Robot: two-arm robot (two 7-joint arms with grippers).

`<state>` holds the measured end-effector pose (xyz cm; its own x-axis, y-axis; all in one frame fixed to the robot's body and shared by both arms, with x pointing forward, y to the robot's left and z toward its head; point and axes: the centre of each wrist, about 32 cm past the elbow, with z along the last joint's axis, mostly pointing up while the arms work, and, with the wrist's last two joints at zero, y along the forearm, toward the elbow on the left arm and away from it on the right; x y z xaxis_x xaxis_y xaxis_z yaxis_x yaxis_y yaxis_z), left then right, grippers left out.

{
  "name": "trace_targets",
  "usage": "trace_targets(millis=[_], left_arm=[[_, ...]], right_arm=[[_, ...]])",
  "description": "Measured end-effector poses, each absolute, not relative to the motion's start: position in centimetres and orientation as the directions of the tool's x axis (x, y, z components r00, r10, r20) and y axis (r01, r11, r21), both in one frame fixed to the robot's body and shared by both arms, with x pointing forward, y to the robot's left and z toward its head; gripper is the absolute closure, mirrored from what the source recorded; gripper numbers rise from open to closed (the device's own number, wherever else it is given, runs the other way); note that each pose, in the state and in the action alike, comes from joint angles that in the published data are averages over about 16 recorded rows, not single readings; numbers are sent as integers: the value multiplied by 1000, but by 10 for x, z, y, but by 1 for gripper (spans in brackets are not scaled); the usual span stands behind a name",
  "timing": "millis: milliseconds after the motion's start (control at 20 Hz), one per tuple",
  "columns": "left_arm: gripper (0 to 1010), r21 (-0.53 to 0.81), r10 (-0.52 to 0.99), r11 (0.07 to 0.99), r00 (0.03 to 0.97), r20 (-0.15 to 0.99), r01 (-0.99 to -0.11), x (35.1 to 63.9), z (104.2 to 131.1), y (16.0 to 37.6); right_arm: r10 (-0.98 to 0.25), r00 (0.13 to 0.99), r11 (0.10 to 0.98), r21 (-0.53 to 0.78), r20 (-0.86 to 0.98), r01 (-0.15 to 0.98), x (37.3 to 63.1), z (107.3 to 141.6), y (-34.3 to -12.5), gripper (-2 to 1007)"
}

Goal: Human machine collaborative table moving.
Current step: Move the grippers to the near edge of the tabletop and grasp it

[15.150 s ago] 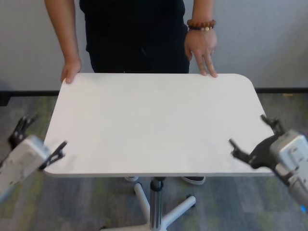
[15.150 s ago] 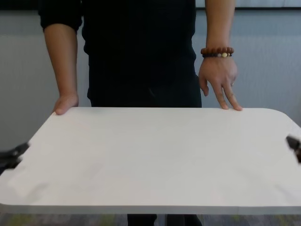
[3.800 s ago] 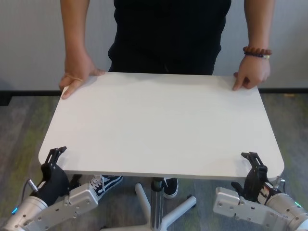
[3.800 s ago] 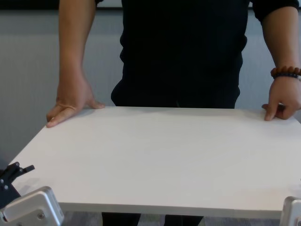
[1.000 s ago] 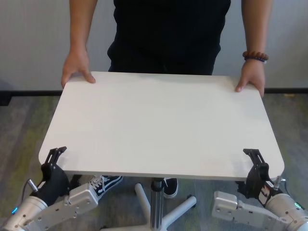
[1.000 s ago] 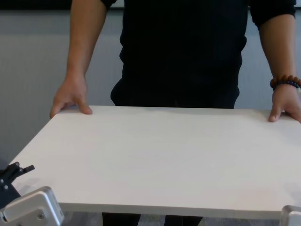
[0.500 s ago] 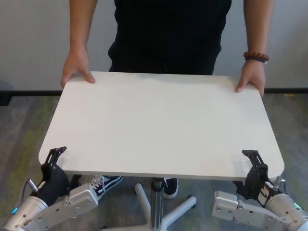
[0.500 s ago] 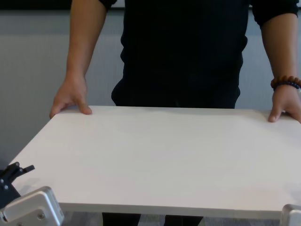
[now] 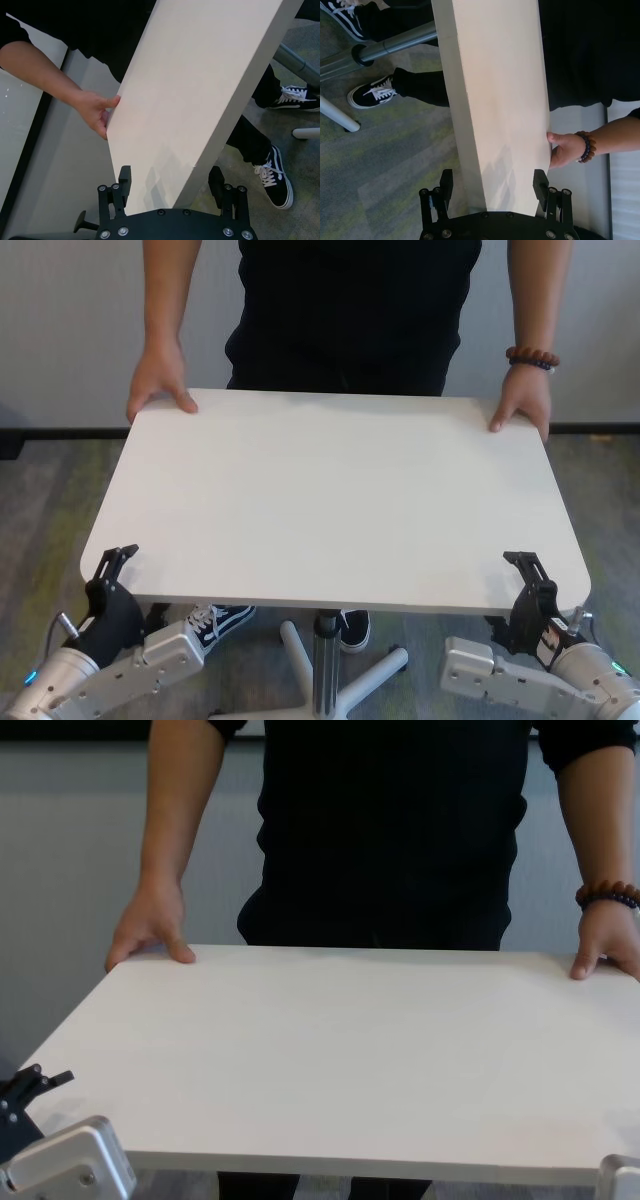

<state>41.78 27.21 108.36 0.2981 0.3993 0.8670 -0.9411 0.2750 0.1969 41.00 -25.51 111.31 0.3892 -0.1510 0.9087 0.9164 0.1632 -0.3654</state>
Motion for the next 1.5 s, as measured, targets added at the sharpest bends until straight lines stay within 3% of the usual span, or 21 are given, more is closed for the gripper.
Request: trace_targets(millis=[450, 1100, 1500], left_arm=[[93, 197, 399, 275, 298, 867, -941, 418, 1084, 272], [421, 197, 399, 275, 298, 867, -941, 418, 1084, 272], [556, 198, 399, 275, 299, 867, -941, 418, 1084, 272]], right_arm=[[-149, 387, 161, -364, 910, 917, 410, 1113, -255, 158], [-147, 386, 160, -363, 911, 918, 410, 1113, -255, 525], [-146, 386, 160, -363, 911, 918, 410, 1113, -255, 634]])
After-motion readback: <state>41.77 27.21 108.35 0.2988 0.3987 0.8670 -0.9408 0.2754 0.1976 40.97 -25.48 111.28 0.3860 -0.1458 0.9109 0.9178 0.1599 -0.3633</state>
